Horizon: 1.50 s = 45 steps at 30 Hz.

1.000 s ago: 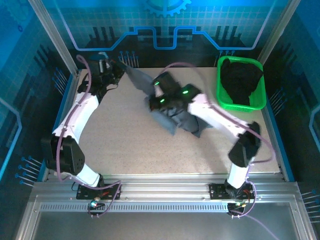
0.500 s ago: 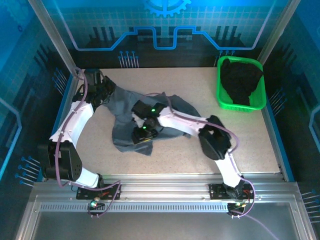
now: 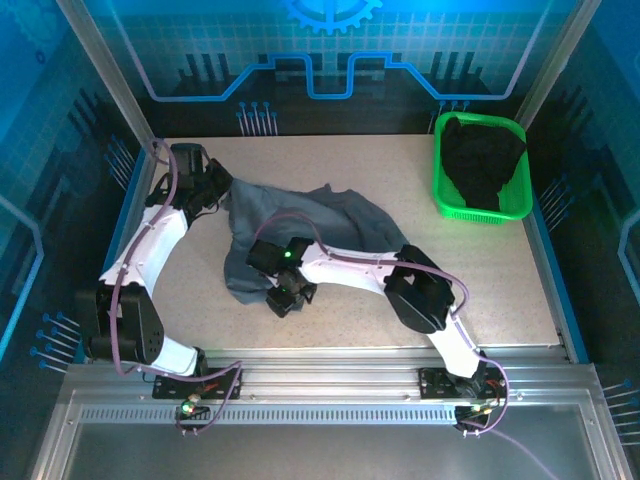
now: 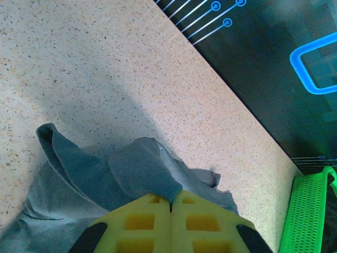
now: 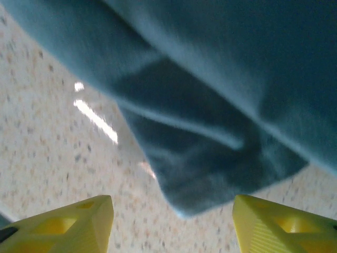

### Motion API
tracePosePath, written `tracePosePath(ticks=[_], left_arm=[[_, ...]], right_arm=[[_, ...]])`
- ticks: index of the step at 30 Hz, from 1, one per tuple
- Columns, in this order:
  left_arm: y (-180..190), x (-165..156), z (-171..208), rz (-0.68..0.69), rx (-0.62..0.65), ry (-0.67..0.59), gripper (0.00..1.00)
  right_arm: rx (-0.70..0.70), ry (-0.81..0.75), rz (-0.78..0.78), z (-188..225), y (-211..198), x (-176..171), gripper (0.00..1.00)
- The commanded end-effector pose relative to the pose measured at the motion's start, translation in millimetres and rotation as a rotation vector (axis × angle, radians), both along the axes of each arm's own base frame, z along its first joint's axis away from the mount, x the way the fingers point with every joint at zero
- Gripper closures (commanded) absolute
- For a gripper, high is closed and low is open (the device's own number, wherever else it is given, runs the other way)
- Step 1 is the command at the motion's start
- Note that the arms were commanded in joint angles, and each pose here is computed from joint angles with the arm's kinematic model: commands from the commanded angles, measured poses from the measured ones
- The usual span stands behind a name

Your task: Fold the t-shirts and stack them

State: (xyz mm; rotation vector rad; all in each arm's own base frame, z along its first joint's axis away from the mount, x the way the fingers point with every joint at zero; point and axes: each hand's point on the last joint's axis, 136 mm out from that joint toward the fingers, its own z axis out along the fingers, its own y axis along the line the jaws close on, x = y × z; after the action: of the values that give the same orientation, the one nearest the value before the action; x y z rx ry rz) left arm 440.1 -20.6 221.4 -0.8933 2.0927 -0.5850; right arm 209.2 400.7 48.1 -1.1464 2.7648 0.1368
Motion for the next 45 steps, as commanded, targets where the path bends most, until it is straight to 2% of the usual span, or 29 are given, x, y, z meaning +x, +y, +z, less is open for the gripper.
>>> tracePosePath(ticks=[1,6,8,13,15,19,20,24,28,31,35,39,45], left_arm=[[3.4,-4.3,6.6,0.001,0.024,-0.017,1.00],[2.0,-2.5,11.8,-0.005,0.018,-0.029,1.00],[2.0,-2.5,12.1,-0.005,0.018,-0.029,1.00],[2.0,-3.4,13.8,-0.010,0.025,-0.029,1.00],[2.1,-3.5,15.2,-0.010,0.026,-0.029,1.00],[0.9,-3.7,15.2,-0.013,0.017,-0.029,1.00],[0.0,-3.6,16.0,-0.015,0.012,-0.030,1.00],[-4.0,-2.2,18.7,-0.019,-0.031,-0.023,1.00],[-6.2,4.8,24.0,0.005,-0.180,0.005,1.00],[0.4,14.5,50.0,0.046,-0.272,-0.050,1.00],[25.6,15.4,111.3,0.142,-0.353,-0.199,1.00],[44.6,-9.9,185.0,0.213,-0.339,-0.386,1.00],[53.7,-71.6,278.3,0.258,-0.298,-0.636,1.00]], right_arm=[[-0.119,-0.021,0.045,-10.7,-12.2,0.3,0.38],[-0.135,-0.006,0.050,-27.8,-13.7,-0.8,0.40],[-0.148,0.019,0.046,-35.0,-12.4,-1.6,0.47],[-0.209,0.064,0.019,-51.6,-27.7,-11.0,0.58],[-0.233,0.064,0.001,-54.4,-38.8,-12.6,0.67],[-0.255,0.029,-0.045,-44.3,-61.1,-5.7,0.96],[-0.237,0.010,-0.065,-34.8,-65.8,-0.4,1.00],[-0.103,-0.068,-0.168,19.3,-83.5,31.6,1.00],[0.060,-0.182,-0.327,96.2,-111.4,82.7,1.00],[0.185,-0.309,-0.479,163.5,-145.4,129.5,1.00],[0.348,-0.502,-0.652,253.6,-197.8,177.4,1.00],[0.452,-0.661,-0.713,322.0,-234.8,189.6,1.00],[0.595,-0.861,-0.749,399.3,-277.5,160.3,1.00]])
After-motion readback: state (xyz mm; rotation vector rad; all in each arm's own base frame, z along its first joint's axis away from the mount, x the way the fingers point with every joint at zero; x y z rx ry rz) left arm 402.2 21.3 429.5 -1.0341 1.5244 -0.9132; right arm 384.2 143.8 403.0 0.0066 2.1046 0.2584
